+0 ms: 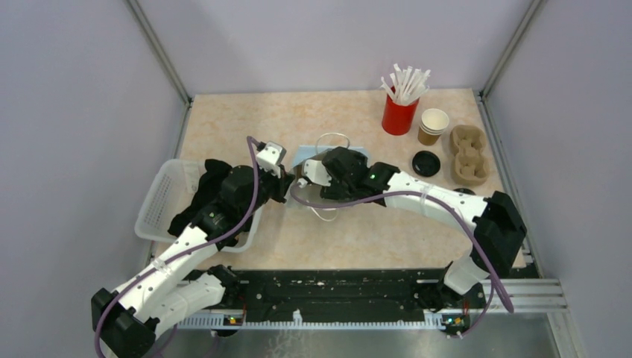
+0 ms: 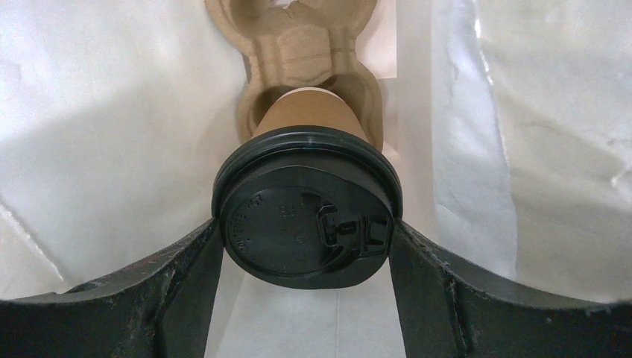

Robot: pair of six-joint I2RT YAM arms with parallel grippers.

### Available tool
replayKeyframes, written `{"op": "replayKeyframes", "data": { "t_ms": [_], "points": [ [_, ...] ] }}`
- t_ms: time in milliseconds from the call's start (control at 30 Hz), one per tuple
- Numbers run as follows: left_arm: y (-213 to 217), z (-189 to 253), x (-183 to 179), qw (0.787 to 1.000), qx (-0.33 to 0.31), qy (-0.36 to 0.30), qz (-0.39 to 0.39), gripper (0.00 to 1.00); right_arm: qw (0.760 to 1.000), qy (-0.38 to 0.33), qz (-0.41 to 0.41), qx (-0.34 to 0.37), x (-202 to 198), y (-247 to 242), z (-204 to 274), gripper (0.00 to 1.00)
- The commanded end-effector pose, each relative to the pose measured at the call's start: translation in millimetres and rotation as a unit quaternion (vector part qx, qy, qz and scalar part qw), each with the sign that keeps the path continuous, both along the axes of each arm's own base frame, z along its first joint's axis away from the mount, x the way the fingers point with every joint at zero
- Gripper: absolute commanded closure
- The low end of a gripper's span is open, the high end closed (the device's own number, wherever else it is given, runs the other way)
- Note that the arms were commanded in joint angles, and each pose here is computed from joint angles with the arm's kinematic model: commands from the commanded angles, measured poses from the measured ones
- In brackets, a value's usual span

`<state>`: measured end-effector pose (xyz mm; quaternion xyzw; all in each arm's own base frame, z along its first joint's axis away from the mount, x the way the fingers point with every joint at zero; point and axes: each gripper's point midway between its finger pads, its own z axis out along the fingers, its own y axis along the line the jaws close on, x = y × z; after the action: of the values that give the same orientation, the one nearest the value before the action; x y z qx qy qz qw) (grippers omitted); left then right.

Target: Pack the takeout coffee

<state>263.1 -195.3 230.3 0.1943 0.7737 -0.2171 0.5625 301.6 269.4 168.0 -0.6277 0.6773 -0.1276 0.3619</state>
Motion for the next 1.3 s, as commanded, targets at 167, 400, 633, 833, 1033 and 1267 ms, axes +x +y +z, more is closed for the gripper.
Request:
{"op": "replayKeyframes", "data": {
  "t_ms": [167, 400, 633, 833, 1033, 1267],
  "points": [
    [-10.5, -0.5, -8.9, 0.999, -0.005, 0.020, -0.033, 1.00, 0.999, -0.004, -0.031, 0.016, 21.2, 1.6, -16.6, 0.47],
    [-7.1, -5.0, -8.8, 0.999, -0.001, 0.026, -0.023, 1.00, 0.999, -0.010, -0.038, 0.023, 18.0, -4.9, 7.7, 0.47],
    [-6.2, -7.6, -8.4, 0.999, 0.003, 0.026, -0.022, 1.00, 0.999, -0.028, -0.040, 0.015, 20.7, -10.6, 14.9, 0.47],
    [-6.0, -5.1, -7.0, 0.999, 0.006, 0.022, -0.022, 1.00, 0.999, -0.028, -0.043, 0.006, 19.4, -14.9, 8.6, 0.46],
    [-7.7, -4.2, -6.7, 0.999, 0.006, 0.021, -0.026, 1.00, 0.999, -0.033, -0.021, 0.025, 24.5, -1.2, 7.5, 0.46],
    [-9.2, -5.1, -8.8, 0.999, 0.008, 0.027, -0.031, 1.00, 0.997, -0.046, -0.039, 0.044, 50.0, 1.5, -8.7, 0.47]
  ]
}}
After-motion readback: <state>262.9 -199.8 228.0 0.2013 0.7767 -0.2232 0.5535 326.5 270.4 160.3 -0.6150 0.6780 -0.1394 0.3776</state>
